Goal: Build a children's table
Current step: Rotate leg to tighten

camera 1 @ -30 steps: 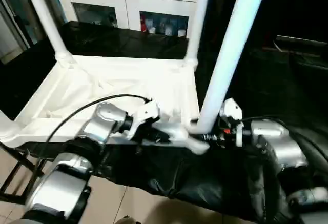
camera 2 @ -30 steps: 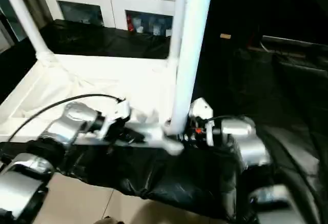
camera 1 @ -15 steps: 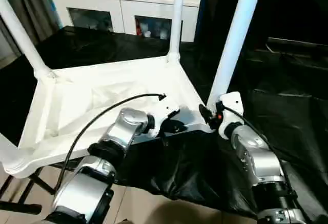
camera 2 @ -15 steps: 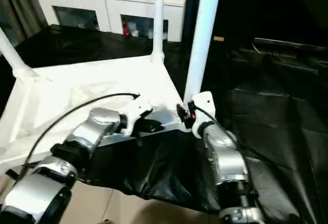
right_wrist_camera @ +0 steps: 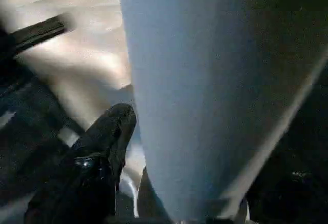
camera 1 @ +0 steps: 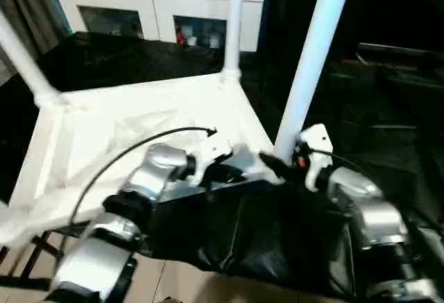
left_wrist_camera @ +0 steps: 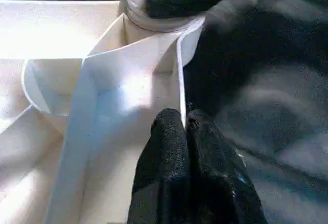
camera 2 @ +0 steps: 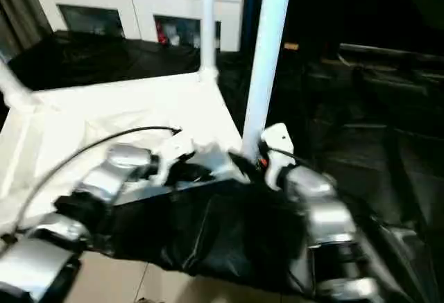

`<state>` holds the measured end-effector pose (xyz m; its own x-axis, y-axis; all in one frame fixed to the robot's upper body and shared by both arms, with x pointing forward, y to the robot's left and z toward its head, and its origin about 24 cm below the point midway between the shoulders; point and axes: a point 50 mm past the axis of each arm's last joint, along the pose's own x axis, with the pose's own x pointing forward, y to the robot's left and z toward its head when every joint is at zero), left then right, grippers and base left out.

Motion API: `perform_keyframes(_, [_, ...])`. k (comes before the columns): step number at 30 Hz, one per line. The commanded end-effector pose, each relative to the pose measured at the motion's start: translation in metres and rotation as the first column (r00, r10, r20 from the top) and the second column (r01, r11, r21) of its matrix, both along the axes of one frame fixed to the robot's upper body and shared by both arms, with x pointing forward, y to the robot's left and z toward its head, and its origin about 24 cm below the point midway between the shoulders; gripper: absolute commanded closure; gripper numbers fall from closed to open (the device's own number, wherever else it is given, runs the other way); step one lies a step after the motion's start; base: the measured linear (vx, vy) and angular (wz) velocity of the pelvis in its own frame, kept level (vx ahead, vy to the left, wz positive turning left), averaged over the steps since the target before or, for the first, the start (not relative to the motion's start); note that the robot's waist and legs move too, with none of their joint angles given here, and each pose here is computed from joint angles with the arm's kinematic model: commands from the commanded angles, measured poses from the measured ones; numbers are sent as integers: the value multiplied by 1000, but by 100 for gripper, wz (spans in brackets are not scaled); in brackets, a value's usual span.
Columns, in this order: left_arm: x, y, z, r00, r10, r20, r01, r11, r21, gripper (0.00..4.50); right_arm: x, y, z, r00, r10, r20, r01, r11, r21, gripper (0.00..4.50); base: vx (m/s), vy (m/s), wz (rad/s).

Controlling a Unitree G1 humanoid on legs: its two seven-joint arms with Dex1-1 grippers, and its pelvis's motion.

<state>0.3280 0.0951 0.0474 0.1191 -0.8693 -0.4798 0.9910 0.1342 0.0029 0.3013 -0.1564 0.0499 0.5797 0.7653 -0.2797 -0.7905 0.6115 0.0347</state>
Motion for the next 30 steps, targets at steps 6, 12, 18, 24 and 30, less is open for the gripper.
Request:
perform_keyframes(6, [-5,1,5,989,-147,-3,147,989,29,450,-10,2,-10,947,305,-103,-307,952,-6,138,0,0,0])
perform_keyframes(12, [-7,9,5,976,-216,-26,217,974,56,450,-8,-3,-9,886,439,-149,-446,895,-16,175,0,0,0])
perform_keyframes(18, [-6,12,5,975,-220,-31,221,973,63,450,-5,1,-10,860,484,-162,-491,871,-6,201,0,0,0])
perform_keyframes(24, [-5,15,5,977,-212,-39,214,975,63,450,-9,9,-17,833,522,-181,-528,849,17,202,0,0,0])
perform_keyframes(30, [2,9,2,997,-68,-28,69,996,57,450,-6,20,-24,931,343,-125,-341,939,45,202,0,0,0])
